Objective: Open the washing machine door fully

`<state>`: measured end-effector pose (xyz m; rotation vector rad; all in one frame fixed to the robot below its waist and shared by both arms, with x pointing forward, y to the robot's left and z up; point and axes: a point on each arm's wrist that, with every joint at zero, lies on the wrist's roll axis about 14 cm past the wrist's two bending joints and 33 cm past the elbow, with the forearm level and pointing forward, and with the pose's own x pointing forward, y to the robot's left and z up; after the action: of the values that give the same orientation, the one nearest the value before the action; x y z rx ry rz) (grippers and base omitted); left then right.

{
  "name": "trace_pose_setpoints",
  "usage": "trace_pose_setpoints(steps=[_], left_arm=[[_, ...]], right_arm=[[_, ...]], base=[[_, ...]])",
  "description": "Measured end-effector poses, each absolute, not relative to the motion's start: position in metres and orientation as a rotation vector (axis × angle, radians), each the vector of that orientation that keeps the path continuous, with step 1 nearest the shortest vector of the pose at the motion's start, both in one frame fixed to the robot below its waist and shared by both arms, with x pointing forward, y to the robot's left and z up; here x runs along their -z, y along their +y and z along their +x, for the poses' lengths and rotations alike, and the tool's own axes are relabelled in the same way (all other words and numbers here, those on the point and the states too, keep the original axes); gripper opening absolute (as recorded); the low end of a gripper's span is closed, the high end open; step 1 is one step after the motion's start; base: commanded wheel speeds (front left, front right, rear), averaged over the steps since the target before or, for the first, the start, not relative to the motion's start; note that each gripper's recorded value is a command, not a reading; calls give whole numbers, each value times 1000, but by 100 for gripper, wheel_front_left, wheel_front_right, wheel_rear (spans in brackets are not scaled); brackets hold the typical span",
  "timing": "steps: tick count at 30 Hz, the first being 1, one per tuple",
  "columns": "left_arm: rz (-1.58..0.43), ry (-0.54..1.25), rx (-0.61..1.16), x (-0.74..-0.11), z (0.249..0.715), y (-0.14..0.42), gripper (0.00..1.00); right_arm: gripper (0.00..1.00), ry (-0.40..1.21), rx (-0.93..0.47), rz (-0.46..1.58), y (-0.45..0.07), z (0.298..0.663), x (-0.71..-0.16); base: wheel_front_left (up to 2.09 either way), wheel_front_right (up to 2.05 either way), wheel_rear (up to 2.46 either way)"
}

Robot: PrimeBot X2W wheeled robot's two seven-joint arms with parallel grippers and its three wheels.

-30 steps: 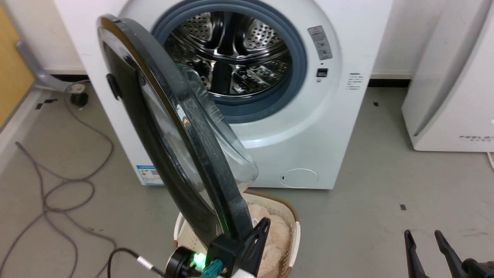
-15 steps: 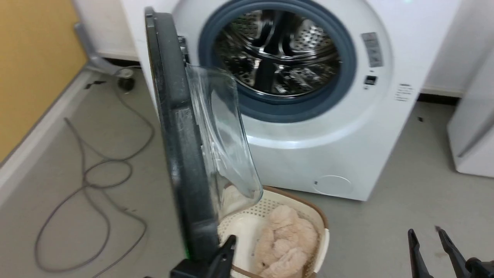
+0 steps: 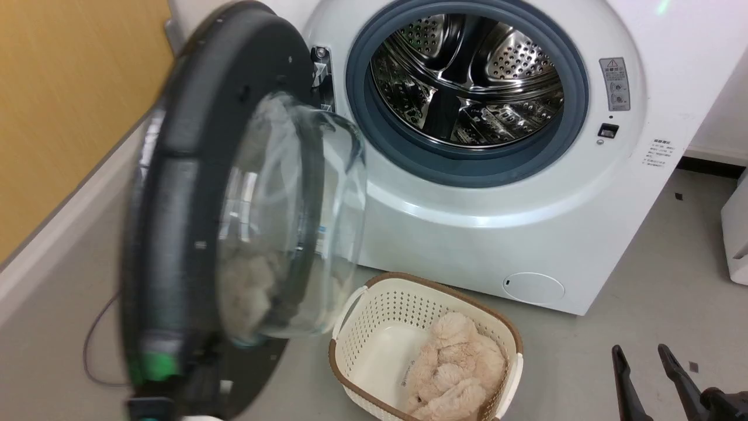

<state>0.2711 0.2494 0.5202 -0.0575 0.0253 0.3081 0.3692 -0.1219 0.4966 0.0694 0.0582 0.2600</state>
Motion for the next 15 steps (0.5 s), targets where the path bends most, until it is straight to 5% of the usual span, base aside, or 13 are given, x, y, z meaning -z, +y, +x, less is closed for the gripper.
trace_pose_setpoints(steps=[15], left_arm=[[-23, -4, -591, -508, 263, 372, 0]], right_arm=[[100, 74, -223, 75, -134, 364, -491]], base=[[0, 0, 0]])
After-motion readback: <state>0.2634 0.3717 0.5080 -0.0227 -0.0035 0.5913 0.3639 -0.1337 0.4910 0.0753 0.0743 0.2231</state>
